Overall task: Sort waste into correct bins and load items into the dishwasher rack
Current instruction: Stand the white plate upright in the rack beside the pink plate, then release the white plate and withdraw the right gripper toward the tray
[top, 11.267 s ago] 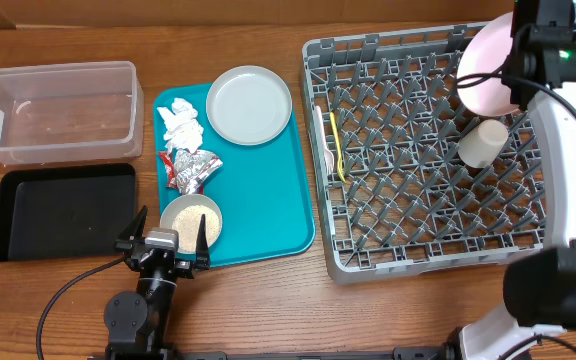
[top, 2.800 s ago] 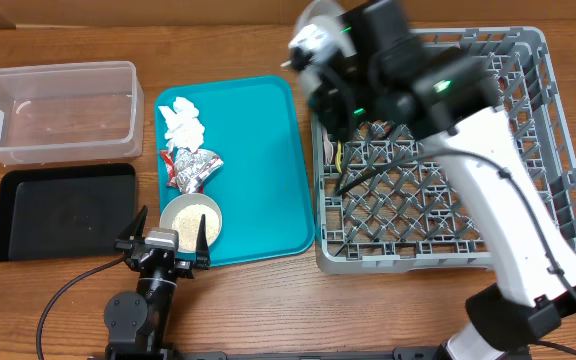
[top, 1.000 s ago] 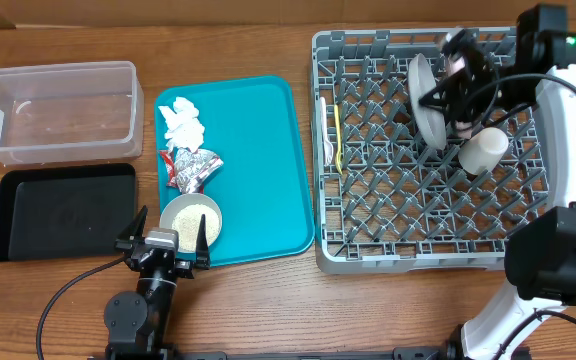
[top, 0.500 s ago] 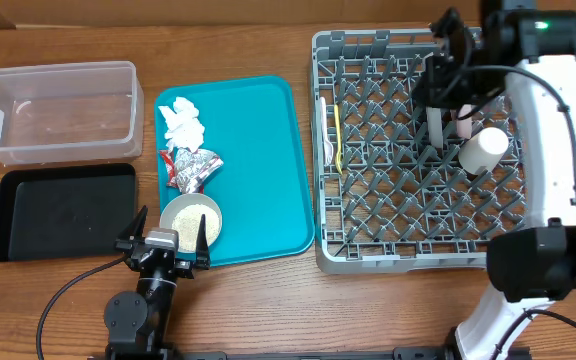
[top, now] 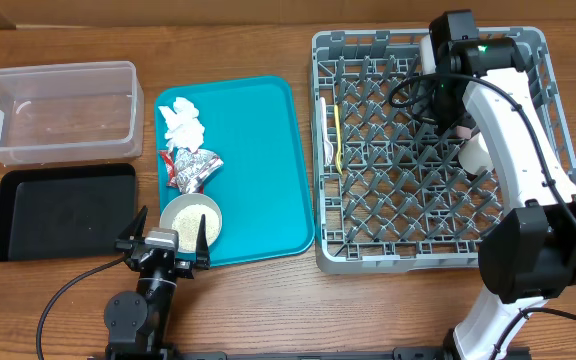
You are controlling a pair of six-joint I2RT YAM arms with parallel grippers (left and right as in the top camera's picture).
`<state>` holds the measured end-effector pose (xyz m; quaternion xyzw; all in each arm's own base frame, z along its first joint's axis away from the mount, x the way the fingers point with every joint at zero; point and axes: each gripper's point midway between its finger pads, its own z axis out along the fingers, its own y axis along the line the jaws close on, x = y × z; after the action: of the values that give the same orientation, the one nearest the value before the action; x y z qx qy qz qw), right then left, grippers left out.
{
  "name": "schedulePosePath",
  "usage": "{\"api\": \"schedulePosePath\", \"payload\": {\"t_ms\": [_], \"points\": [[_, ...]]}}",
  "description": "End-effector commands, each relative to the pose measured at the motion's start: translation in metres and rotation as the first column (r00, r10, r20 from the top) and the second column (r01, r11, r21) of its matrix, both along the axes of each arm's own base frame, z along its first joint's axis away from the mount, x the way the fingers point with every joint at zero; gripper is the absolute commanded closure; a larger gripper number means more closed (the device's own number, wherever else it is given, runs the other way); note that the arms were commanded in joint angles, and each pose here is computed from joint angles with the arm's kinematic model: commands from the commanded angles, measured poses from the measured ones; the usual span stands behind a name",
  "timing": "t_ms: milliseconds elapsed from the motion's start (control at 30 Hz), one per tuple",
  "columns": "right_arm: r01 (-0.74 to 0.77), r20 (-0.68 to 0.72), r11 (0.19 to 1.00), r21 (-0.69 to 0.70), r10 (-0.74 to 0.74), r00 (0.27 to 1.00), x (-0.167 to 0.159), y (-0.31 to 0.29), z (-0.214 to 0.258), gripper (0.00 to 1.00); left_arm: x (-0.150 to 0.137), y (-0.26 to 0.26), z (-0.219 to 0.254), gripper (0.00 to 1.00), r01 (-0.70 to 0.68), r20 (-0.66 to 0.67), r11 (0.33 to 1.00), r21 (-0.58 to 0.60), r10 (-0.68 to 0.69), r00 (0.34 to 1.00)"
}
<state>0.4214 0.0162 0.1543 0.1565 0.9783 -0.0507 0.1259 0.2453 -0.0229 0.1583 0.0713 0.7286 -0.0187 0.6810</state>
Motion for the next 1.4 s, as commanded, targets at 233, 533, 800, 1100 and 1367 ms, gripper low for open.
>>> {"api": "schedulePosePath", "payload": {"t_ms": [233, 533, 800, 1100, 1367], "points": [[-0.324, 0.122, 0.914, 0.243, 0.303, 0.945, -0.038, 0.094, 0.064, 0.69, 0.000, -0.002, 0.000, 0.00, 0.005, 0.003, 1.000, -0.006, -0.005, 1.000], [-0.370, 0.010, 0.877, 0.306, 0.385, 0.923, -0.081, 0.177, 0.001, 0.41, 0.000, -0.002, 0.000, 0.00, 0.005, 0.003, 1.000, -0.006, -0.005, 1.000], [-0.339, -0.031, 0.859, 0.384, 0.379, 0.925, -0.106, 0.203, -0.067, 0.40, 0.000, -0.002, 0.000, 0.00, 0.005, 0.003, 1.000, -0.006, -0.005, 1.000], [-0.247, -0.044, 0.941, 0.231, 0.264, 0.963, -0.099, 0.166, -0.093, 0.44, 0.000, -0.002, 0.000, 0.00, 0.005, 0.003, 1.000, -0.006, -0.005, 1.000], [-0.500, 0.123, 0.809, 0.311, 0.487, 0.865, -0.085, 0.202, -0.051, 0.36, 0.000, -0.002, 0.000, 0.00, 0.005, 0.003, 1.000, -0.006, -0.005, 1.000]]}}
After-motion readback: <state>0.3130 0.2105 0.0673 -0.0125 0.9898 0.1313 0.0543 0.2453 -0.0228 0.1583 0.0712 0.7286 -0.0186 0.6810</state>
